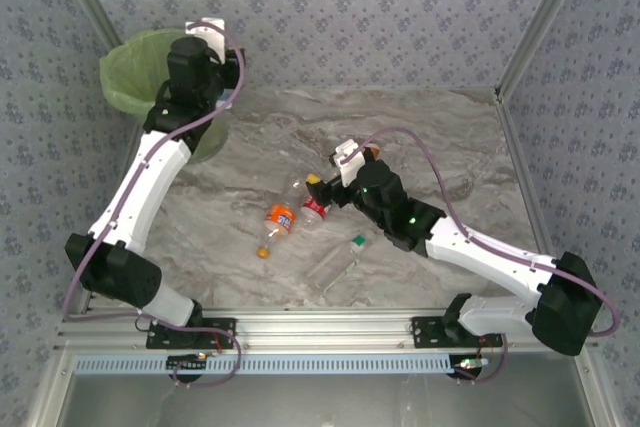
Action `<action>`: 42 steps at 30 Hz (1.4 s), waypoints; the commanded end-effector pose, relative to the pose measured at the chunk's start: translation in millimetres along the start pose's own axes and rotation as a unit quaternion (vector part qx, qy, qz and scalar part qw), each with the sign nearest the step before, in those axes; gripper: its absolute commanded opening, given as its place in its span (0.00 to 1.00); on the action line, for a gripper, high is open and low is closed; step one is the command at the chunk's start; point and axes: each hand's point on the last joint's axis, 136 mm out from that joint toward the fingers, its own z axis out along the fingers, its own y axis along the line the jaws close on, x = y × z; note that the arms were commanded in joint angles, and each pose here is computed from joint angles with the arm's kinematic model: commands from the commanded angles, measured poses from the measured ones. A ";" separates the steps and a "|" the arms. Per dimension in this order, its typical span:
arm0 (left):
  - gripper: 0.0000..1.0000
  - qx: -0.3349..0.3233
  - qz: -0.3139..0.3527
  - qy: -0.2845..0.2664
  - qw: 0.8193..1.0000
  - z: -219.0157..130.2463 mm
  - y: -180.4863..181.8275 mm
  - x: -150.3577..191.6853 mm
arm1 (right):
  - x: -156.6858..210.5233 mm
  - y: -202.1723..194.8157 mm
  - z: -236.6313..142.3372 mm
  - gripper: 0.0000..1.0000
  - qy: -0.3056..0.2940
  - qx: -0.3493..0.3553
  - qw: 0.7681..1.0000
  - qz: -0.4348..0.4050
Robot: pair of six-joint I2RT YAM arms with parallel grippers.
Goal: Put the plastic bottles in the bin
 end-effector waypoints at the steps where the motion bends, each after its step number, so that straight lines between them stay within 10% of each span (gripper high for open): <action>1: 0.37 -0.078 -0.023 -0.075 0.994 -15.0 48.6 -45.5 | -5.1 -3.1 -1.6 0.99 -0.010 0.011 1.000 0.011; 19: 0.38 -0.274 -0.104 -0.126 0.948 6.6 207.5 -44.1 | -0.7 -7.4 -8.9 0.99 -0.005 0.017 1.000 0.025; 42: 0.37 -0.357 -0.262 -0.018 0.896 37.7 256.1 64.6 | 2.8 -12.0 -18.5 0.98 -0.003 0.026 0.999 0.034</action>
